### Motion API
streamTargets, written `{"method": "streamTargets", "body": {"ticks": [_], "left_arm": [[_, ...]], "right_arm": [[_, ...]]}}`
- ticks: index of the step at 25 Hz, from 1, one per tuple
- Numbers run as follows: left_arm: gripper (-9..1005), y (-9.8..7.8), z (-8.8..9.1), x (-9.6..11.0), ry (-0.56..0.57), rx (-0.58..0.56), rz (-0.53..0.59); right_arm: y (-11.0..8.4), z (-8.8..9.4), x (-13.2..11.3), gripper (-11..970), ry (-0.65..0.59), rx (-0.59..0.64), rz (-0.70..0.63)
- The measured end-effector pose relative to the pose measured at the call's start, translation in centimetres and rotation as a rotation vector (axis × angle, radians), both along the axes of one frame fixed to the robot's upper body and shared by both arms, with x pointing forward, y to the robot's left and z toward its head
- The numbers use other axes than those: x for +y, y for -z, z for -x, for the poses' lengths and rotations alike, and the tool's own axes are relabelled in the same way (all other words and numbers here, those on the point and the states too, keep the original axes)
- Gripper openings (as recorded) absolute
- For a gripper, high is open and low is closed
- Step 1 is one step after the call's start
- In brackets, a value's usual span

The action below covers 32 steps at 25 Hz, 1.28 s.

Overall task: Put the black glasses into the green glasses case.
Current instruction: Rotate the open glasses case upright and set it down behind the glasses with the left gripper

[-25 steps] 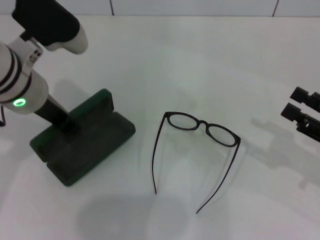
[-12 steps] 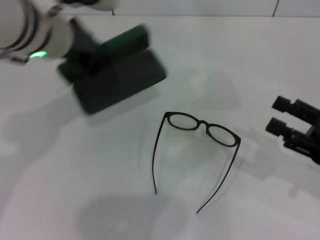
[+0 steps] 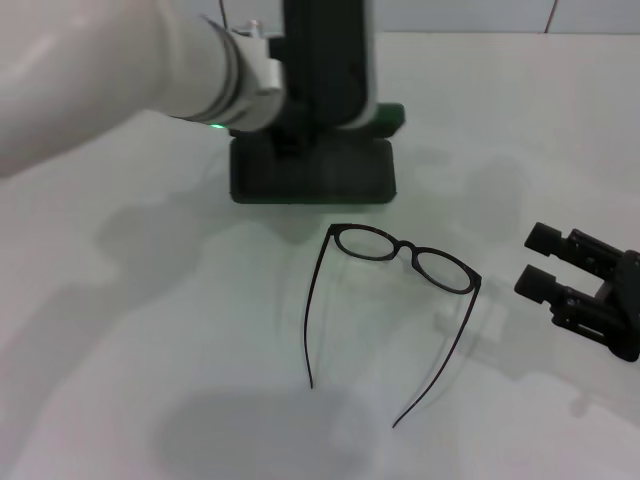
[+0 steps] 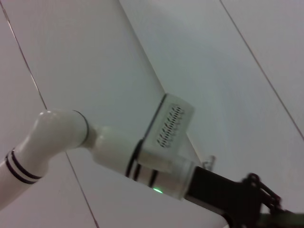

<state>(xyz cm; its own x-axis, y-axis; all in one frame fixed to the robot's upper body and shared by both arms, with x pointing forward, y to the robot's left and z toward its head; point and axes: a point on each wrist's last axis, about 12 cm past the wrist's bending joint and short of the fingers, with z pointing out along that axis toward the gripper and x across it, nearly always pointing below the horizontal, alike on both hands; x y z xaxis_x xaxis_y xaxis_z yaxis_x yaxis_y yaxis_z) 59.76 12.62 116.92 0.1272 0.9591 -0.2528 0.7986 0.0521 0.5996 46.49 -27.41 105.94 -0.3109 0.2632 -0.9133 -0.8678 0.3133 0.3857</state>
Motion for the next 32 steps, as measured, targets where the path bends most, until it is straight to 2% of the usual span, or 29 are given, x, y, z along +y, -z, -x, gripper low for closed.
{"method": "streamTargets", "body": {"ticks": [4, 8, 20, 30, 32], "left_arm": [[190, 1.2, -0.4, -1.6, 0.053, -0.010, 0.009], [188, 1.5, -0.2, -2.3, 0.085, 0.003, 0.057], [187, 3.6, -0.1, -2.0, 0.055, 0.087, 0.115], [184, 3.7, -0.2, -2.2, 0.036, 0.096, 0.190], [242, 3.8, -0.1, -2.2, 0.037, 0.098, 0.185]], "right_arm": [[-0.1, 0.3, 0.0, 646, -0.019, -0.007, -0.012], [-0.1, 0.5, 0.0, 642, -0.023, -0.008, -0.015], [-0.1, 0.5, -0.1, 632, -0.017, -0.008, -0.011], [0.2, 0.9, -0.3, 623, -0.007, 0.005, -0.009], [0.3, 1.0, -0.4, 622, -0.007, 0.002, -0.009]]}}
